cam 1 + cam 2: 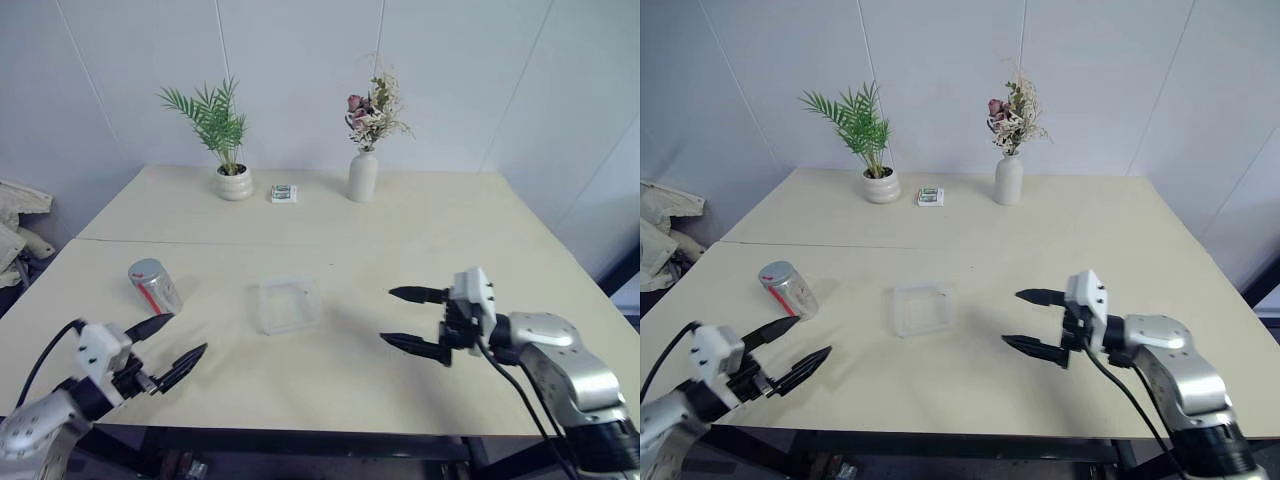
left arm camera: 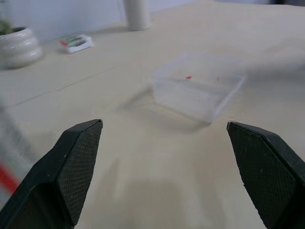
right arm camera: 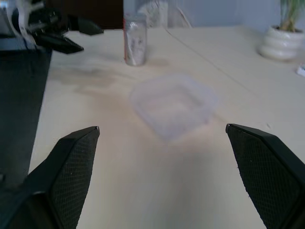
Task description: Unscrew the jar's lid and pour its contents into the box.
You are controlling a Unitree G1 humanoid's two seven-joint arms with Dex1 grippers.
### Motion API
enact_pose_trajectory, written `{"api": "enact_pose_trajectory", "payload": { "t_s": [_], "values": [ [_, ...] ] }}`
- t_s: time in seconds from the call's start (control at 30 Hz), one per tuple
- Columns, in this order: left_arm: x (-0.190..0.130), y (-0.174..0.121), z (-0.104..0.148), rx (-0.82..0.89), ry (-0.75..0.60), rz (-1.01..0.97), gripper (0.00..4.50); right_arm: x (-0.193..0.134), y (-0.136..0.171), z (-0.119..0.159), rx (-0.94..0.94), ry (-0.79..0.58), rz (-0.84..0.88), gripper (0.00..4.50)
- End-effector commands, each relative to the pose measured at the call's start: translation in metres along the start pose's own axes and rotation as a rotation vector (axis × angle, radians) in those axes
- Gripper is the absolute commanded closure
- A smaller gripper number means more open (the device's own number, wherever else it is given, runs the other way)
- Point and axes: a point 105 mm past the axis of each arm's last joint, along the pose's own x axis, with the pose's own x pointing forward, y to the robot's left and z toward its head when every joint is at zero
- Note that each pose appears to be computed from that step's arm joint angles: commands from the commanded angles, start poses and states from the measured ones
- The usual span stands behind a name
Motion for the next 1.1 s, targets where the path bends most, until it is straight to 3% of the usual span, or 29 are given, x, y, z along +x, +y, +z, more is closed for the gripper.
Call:
{"api": "enact_pose_trajectory", "payload": {
  "t_s": [0.03,0.17,0.37,0.57,1.1],
  "values": [
    [-0.016,0.022,0.011,0.036,-0.06,0.224,0.03,0.02,0.002,0.021,-0.04,-0.078,0.04,0.0],
    [-0.023,0.057,-0.002,0.034,-0.059,0.427,0.03,0.048,0.005,0.038,-0.051,-0.13,0.08,0.0],
    [0.002,0.084,-0.017,-0.037,-0.078,0.492,0.03,0.067,0.007,0.048,-0.077,-0.163,0.097,0.0],
    [0.056,0.074,-0.019,-0.082,-0.123,0.375,0.03,0.072,0.008,0.058,-0.097,-0.208,0.095,0.0],
    [0.082,0.084,-0.02,-0.007,-0.119,0.439,0.03,0.067,0.014,0.065,-0.078,-0.225,0.049,0.0]
  ]
}}
